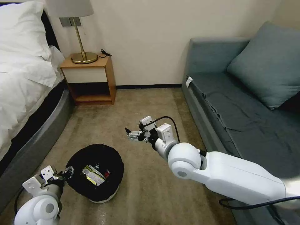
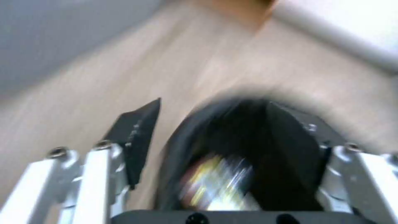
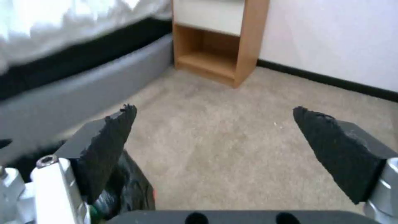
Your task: Pick up the trash bin, then pick up the garbage on the floor and place it into the trash bin.
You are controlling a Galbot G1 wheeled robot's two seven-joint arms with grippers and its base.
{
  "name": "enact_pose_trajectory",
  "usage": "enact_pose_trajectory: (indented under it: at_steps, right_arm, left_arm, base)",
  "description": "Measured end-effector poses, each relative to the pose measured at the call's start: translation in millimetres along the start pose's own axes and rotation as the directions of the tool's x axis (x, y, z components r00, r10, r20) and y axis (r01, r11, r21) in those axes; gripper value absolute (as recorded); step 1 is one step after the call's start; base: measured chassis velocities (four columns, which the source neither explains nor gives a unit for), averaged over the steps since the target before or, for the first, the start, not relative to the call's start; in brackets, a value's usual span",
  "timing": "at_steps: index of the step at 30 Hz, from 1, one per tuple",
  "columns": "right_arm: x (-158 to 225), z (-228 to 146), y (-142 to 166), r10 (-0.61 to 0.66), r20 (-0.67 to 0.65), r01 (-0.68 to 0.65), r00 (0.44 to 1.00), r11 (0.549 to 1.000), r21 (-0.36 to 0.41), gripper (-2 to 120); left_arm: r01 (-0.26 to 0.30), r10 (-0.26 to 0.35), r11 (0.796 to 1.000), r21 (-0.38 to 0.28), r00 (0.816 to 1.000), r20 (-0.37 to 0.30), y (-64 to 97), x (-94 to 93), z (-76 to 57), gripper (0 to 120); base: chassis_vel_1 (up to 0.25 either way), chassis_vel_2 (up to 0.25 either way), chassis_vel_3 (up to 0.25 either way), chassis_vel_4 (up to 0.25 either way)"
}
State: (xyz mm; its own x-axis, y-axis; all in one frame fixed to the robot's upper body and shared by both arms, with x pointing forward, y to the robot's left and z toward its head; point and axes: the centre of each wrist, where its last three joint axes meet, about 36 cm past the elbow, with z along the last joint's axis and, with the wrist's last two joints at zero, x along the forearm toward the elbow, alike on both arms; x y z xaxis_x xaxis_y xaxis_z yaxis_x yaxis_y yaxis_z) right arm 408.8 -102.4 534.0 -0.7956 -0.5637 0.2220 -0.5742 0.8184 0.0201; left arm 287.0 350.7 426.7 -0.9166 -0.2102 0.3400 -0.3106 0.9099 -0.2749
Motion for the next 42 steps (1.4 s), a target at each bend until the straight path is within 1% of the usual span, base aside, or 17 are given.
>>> enact_pose_trajectory:
  at_steps: [1, 3, 4, 6, 7, 11, 12, 14, 15, 17, 18, 20, 21, 25, 29, 33, 42]
  right_arm:
    - [3, -1, -5, 0.006, 0.025, -0.005, 1.000, 1.000, -0.017, 99]
    - [15, 1, -18, 0.039, 0.129, -0.031, 0.991, 0.998, -0.060, 100]
    - [15, 1, -18, 0.039, 0.129, -0.031, 0.991, 0.998, -0.060, 100]
    - [30, 3, -29, 0.104, 0.246, -0.090, 0.964, 0.994, -0.067, 100]
    - [39, 6, -33, 0.145, 0.293, -0.132, 0.945, 0.989, -0.062, 100]
    - [49, 12, -37, 0.194, 0.339, -0.184, 0.921, 0.981, -0.061, 100]
    - [65, 19, -44, 0.267, 0.396, -0.268, 0.879, 0.962, -0.053, 100]
    - [86, 19, -51, 0.362, 0.447, -0.383, 0.818, 0.922, -0.045, 100]
    - [86, 19, -51, 0.362, 0.447, -0.383, 0.818, 0.922, -0.045, 100]
    - [105, 27, -52, 0.440, 0.457, -0.480, 0.773, 0.877, -0.032, 100]
    - [105, 27, -52, 0.440, 0.457, -0.480, 0.773, 0.877, -0.032, 100]
    - [124, 38, -46, 0.519, 0.456, -0.576, 0.722, 0.817, -0.017, 100]
    - [124, 38, -46, 0.519, 0.456, -0.576, 0.722, 0.817, -0.017, 100]
    - [143, 50, -17, 0.650, 0.414, -0.666, 0.637, 0.735, -0.129, 100]
    - [145, 60, 2, 0.674, 0.386, -0.672, 0.630, 0.722, -0.165, 100]
    - [147, 69, 13, 0.670, 0.379, -0.671, 0.638, 0.725, -0.151, 100]
    - [144, 93, 26, 0.610, 0.330, -0.623, 0.720, 0.778, -0.080, 100]
  left_arm:
    - [-0.036, 0.036, 0.999, -0.016, 0.998, 0.044, 0.9, 0.7, 0.4, 82]
    - [-0.128, 0.139, 0.988, -0.084, 0.979, 0.147, 3.8, 2.1, 2.1, 90]
    - [-0.128, 0.139, 0.988, -0.084, 0.979, 0.147, 3.8, 2.1, 2.1, 90]
    - [-0.188, 0.218, 0.969, -0.160, 0.956, 0.195, 5.7, 2.7, 3.9, 98]
    - [-0.220, 0.260, 0.955, -0.200, 0.944, 0.203, 6.2, 3.4, 3.9, 100]
    - [-0.254, 0.304, 0.938, -0.237, 0.930, 0.205, 5.4, 4.7, 3.1, 100]
    - [-0.283, 0.346, 0.918, -0.278, 0.915, 0.208, 2.5, 7.0, 0.7, 100]
    - [-0.308, 0.379, 0.900, -0.310, 0.902, 0.206, -2.0, 11.3, 0.0, 100]
    - [-0.308, 0.379, 0.900, -0.310, 0.902, 0.206, -2.0, 11.3, 0.0, 100]
    - [-0.317, 0.396, 0.889, -0.329, 0.895, 0.208, -6.7, 14.3, 0.6, 100]
    - [-0.317, 0.396, 0.889, -0.329, 0.895, 0.208, -6.7, 14.3, 0.6, 100]
    - [-0.320, 0.406, 0.881, -0.348, 0.889, 0.210, -11.5, 17.0, 1.9, 100]
    - [-0.320, 0.406, 0.881, -0.348, 0.889, 0.210, -11.5, 17.0, 1.9, 100]
    - [-0.297, 0.388, 0.884, -0.361, 0.898, 0.210, -18.8, 20.6, 8.0, 100]
    - [-0.267, 0.366, 0.885, -0.380, 0.905, 0.217, -20.9, 22.1, 10.2, 100]
    - [-0.222, 0.330, 0.892, -0.393, 0.915, 0.233, -22.9, 23.8, 13.3, 100]
    - [-0.171, 0.285, 0.908, -0.383, 0.922, 0.264, -31.8, 26.5, 26.4, 100]
  base:
    - [0.000, 0.000, 0.000, 0.000]
    - [0.000, 0.000, 0.000, 0.000]
    - [0.000, 0.000, 0.000, 0.000]
    - [0.000, 0.000, 0.000, 0.000]
    - [0.000, 0.000, 0.000, 0.000]
    - [0.000, 0.000, 0.000, 0.000]
    - [0.000, 0.000, 0.000, 0.000]
    - [0.000, 0.000, 0.000, 0.000]
    - [0.000, 0.000, 0.000, 0.000]
    - [0.000, 0.000, 0.000, 0.000]
    - [0.000, 0.000, 0.000, 0.000]
    - [0.000, 0.000, 0.000, 0.000]
    - [0.000, 0.000, 0.000, 0.000]
    - [0.000, 0.000, 0.000, 0.000]
    - [0.000, 0.000, 0.000, 0.000]
    - [0.000, 0.000, 0.000, 0.000]
    - [0.000, 0.000, 0.000, 0.000]
